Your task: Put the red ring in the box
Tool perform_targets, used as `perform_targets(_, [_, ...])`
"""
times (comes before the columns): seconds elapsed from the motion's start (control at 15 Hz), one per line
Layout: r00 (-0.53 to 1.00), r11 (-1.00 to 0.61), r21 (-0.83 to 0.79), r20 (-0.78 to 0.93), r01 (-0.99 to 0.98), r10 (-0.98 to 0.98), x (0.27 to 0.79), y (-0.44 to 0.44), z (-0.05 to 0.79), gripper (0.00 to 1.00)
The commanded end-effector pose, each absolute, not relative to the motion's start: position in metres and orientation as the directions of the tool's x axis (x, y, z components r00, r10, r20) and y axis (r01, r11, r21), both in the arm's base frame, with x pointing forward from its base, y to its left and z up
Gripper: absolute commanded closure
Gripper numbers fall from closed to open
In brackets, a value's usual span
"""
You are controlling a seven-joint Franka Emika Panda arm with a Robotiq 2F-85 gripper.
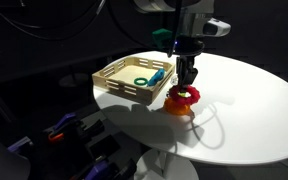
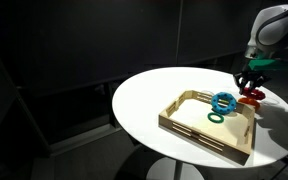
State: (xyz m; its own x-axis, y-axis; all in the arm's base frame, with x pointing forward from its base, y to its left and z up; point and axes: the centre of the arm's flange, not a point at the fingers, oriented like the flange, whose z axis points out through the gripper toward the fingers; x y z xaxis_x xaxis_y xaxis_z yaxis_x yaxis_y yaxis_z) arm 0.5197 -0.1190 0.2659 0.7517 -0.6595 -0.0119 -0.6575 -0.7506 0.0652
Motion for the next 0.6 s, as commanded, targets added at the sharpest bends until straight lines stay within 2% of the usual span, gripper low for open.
perform_targets(0.0, [0.749,-0.749,0.028,-0.026,-0.662,-0.662,0.519,-0.105,0.301,0.89])
perform_targets(0.53, [0.777,-0.776,-0.044,-0.059,-0.629,-0.627,0.522,-0.054,0.335,0.89])
